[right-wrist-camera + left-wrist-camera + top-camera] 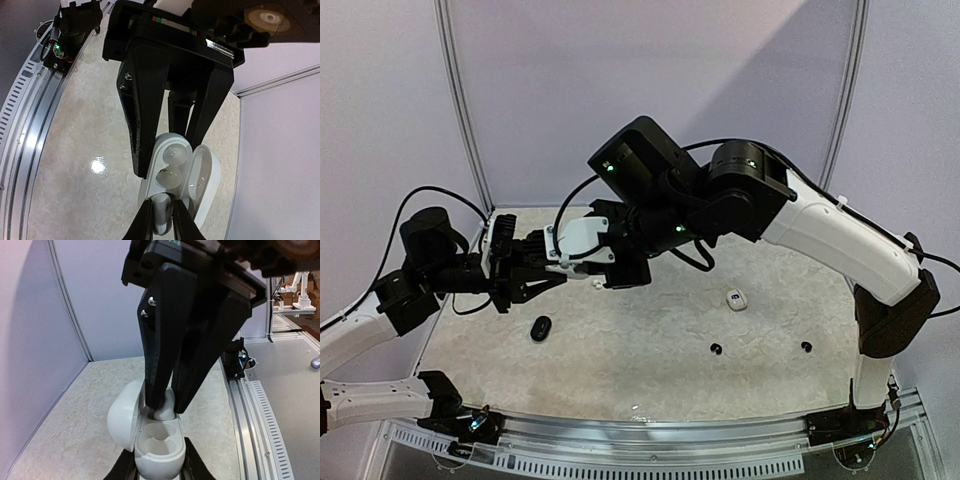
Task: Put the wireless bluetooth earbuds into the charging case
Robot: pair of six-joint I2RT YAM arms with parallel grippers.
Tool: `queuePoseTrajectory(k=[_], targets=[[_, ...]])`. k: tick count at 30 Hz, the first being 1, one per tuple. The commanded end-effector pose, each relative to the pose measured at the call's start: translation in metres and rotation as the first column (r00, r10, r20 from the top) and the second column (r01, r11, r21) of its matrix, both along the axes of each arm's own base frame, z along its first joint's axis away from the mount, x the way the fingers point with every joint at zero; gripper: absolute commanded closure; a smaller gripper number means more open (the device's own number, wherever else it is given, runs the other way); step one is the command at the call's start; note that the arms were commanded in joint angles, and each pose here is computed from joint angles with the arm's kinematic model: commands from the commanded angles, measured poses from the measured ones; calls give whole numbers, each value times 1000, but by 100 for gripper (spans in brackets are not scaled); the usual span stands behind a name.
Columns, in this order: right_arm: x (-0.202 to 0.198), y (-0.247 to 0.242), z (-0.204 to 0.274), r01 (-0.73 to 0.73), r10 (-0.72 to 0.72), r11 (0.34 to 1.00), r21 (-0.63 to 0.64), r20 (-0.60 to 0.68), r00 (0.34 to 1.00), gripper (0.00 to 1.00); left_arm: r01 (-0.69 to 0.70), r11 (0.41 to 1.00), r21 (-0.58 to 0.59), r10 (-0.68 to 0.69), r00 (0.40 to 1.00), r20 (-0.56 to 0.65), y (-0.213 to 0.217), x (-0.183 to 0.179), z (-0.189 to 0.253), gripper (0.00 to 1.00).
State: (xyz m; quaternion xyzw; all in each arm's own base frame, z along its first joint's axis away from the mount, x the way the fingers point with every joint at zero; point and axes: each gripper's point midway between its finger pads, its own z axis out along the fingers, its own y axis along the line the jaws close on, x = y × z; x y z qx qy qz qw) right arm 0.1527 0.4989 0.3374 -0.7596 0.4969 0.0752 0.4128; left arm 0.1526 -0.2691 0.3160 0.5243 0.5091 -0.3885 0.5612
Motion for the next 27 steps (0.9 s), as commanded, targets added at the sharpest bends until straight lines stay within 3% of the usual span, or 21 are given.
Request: queuePoseTrajectory(k=[1, 6, 27], targets=[[24, -2, -13, 58, -56, 997, -41, 36, 998, 84, 86, 993, -78, -85, 996, 14, -3, -19, 21, 100], [24, -4, -11, 66, -65, 997, -37, 37, 997, 81, 77, 992, -99, -83, 995, -50, -3, -18, 18, 100], [19, -9, 1, 68, -68, 998, -2, -4, 998, 67, 42, 990, -133, -55, 994, -93, 0, -13, 21, 100]])
